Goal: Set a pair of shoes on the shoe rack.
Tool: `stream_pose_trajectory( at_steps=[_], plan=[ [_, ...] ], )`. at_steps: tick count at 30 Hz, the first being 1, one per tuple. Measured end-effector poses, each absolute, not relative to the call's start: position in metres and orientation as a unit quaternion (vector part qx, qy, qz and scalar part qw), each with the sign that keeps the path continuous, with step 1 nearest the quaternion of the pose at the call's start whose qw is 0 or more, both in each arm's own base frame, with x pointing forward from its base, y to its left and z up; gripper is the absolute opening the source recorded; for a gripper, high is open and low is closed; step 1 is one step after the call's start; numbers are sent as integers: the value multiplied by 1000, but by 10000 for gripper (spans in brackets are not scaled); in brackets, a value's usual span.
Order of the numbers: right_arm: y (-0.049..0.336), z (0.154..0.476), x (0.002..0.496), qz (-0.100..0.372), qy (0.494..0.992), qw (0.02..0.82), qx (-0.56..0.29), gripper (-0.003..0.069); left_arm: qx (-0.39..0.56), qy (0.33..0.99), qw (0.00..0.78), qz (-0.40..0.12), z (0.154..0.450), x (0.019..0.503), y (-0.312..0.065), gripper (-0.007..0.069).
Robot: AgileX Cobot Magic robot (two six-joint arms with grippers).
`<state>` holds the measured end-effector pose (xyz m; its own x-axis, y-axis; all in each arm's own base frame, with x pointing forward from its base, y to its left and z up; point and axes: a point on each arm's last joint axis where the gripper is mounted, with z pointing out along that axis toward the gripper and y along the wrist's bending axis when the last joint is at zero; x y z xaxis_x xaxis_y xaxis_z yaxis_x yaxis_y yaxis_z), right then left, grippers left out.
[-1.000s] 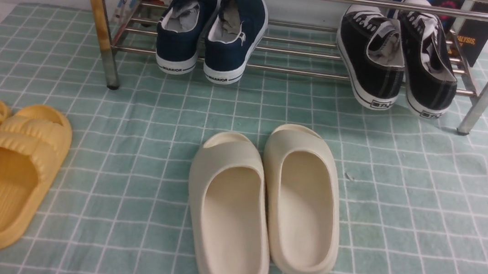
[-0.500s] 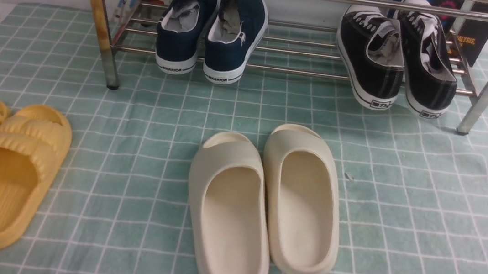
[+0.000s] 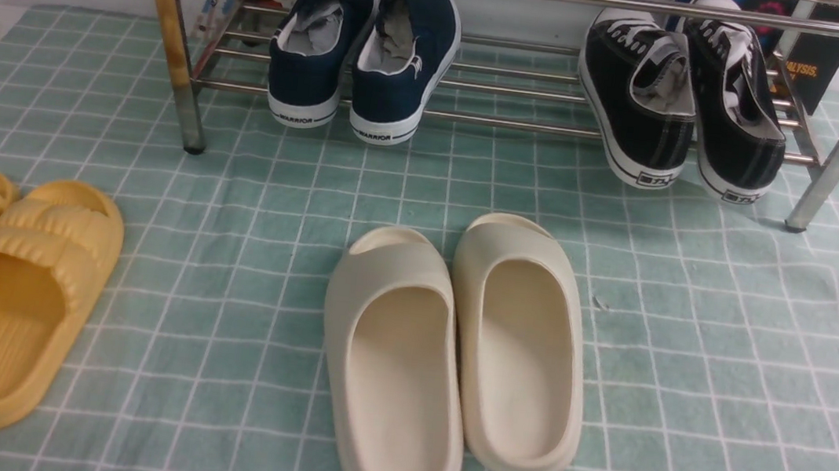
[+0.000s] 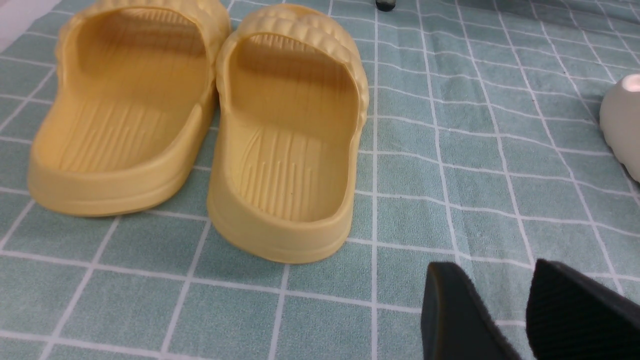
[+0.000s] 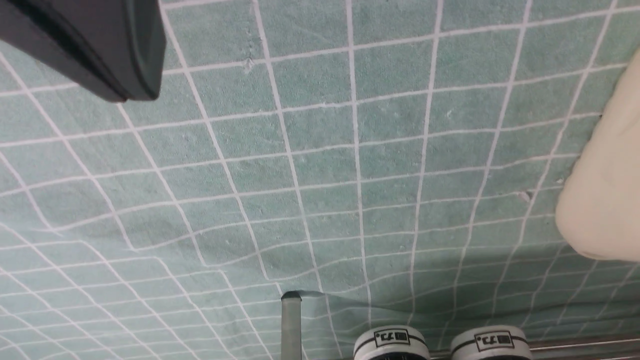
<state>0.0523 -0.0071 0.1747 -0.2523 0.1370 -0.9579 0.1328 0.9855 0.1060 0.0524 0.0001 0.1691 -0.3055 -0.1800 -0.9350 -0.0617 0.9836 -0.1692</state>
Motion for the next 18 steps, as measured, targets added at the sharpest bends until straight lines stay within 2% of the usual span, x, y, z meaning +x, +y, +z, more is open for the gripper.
stream_pose_trajectory(
  at_steps=[18],
  plan=[
    [-7,174,52,1,797,598,85,4,-75,806,584,-51,169,52,0,239]
  ],
)
